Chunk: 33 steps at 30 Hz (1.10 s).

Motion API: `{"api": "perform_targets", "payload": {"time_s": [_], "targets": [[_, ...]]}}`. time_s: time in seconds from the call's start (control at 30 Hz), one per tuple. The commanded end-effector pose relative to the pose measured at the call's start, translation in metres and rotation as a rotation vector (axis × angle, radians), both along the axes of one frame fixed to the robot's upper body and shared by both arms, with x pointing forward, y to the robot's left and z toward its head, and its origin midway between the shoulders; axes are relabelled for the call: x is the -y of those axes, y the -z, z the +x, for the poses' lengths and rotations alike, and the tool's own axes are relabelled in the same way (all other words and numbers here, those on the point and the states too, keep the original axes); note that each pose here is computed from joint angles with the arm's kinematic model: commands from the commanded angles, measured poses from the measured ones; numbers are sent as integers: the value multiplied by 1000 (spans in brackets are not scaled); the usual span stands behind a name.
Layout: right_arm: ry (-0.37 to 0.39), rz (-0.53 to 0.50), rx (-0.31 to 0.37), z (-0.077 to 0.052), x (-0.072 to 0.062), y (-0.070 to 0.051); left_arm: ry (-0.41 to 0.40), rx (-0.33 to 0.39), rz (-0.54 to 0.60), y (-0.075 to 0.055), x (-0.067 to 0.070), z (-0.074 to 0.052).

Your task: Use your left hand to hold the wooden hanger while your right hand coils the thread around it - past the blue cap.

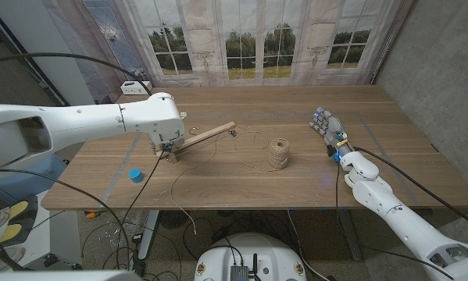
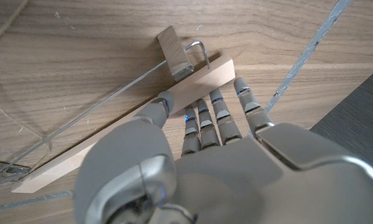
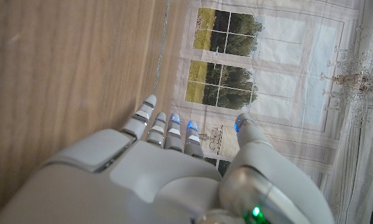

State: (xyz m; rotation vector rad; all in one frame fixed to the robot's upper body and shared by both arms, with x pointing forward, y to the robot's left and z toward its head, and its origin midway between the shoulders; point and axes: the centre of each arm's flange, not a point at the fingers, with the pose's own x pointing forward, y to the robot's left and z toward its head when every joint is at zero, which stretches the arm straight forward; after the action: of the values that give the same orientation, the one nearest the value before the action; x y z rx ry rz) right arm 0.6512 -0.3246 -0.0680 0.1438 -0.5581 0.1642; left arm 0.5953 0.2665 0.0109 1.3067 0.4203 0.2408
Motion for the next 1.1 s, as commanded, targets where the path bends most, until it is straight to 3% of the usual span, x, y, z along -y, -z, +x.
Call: {"api": "perform_targets", "payload": {"time_s": [0.03, 0.7, 0.97, 1.1], "targets": [[8, 9, -6, -4, 0, 4, 0, 0, 35, 6, 0, 5], [25, 14, -17, -5, -4, 8, 35, 232, 127, 17, -10, 12], [22, 28, -25, -1, -5, 11, 29, 266, 157, 16, -12, 14], [21, 32, -27, 1, -6, 12, 28, 240, 182, 12, -10, 14]]}}
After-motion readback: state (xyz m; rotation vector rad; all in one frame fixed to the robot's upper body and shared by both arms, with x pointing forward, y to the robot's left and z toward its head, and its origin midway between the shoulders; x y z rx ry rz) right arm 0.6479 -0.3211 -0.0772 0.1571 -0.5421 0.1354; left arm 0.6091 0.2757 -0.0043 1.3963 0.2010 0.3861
